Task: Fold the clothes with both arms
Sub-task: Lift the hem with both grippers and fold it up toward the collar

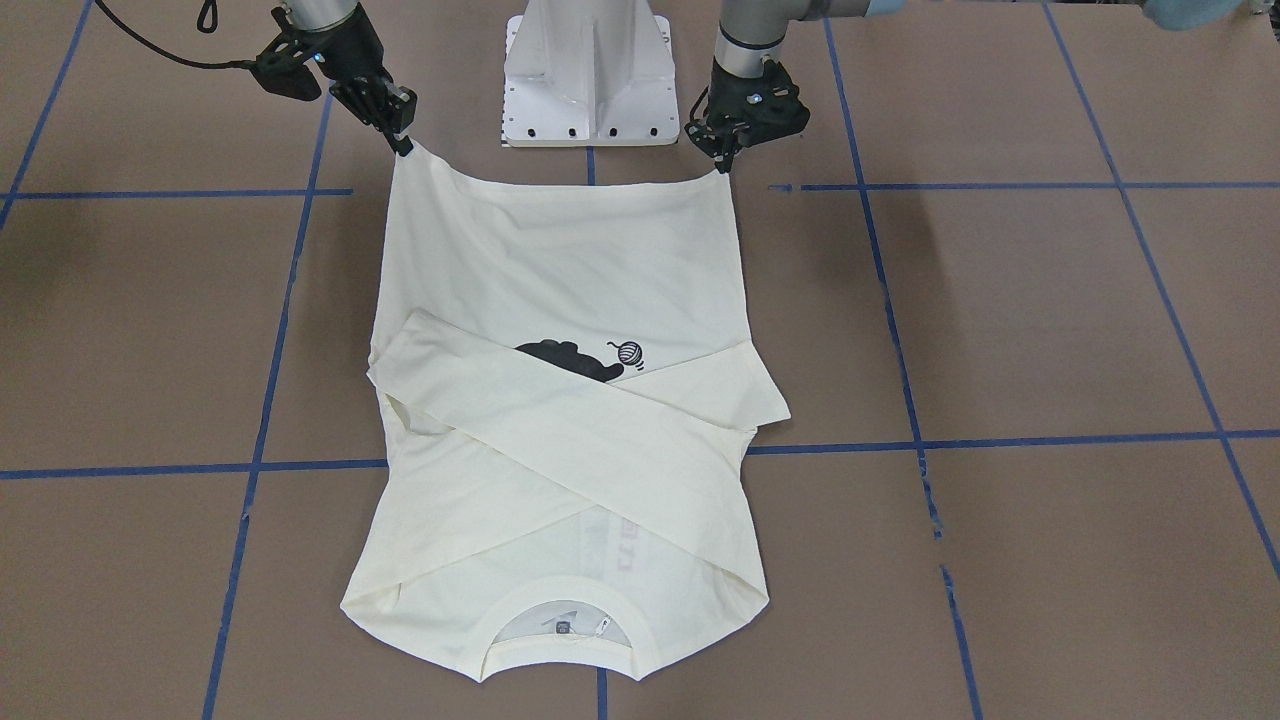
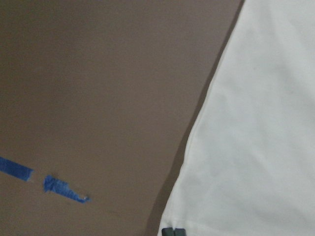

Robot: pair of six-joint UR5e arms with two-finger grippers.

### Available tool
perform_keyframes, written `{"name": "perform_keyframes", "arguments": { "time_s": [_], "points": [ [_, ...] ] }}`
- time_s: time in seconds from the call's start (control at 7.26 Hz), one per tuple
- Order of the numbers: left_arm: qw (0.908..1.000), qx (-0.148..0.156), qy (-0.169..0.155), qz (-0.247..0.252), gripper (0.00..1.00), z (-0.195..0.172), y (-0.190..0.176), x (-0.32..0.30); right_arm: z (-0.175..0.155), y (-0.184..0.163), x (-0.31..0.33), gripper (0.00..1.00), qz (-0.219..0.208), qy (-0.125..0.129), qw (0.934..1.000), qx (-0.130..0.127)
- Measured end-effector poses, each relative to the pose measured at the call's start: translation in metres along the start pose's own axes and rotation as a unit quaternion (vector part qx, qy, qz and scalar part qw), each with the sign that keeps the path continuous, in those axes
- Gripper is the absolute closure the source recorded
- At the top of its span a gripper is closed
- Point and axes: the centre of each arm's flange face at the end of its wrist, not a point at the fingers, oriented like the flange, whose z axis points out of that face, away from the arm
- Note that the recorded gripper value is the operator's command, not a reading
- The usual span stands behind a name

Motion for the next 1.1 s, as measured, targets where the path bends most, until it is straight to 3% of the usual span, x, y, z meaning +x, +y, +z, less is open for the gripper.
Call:
{"name": "perform_keyframes", "arguments": {
  "time_s": [0.28, 0.55, 0.83, 1.1],
  "points": [
    [0.9995, -0.020, 0.026, 0.005, 1.00, -0.050, 0.003, -0.022, -0.010, 0.020, 0.007, 1.00, -0.013, 0.004, 0.9996, -0.023],
    [0.9981, -0.038, 0.048, 0.006, 1.00, -0.082, 0.007, -0.027, -0.019, 0.027, 0.025, 1.00, -0.029, 0.019, 0.9990, -0.028],
    [0.9958, -0.048, 0.077, -0.005, 1.00, -0.112, -0.009, -0.019, -0.029, 0.016, 0.026, 1.00, -0.032, 0.009, 0.9994, -0.005],
    [0.9942, -0.006, 0.103, -0.030, 1.00, -0.122, -0.056, 0.007, -0.034, -0.016, 0.000, 1.00, -0.030, -0.023, 0.9987, 0.034]
  ]
}}
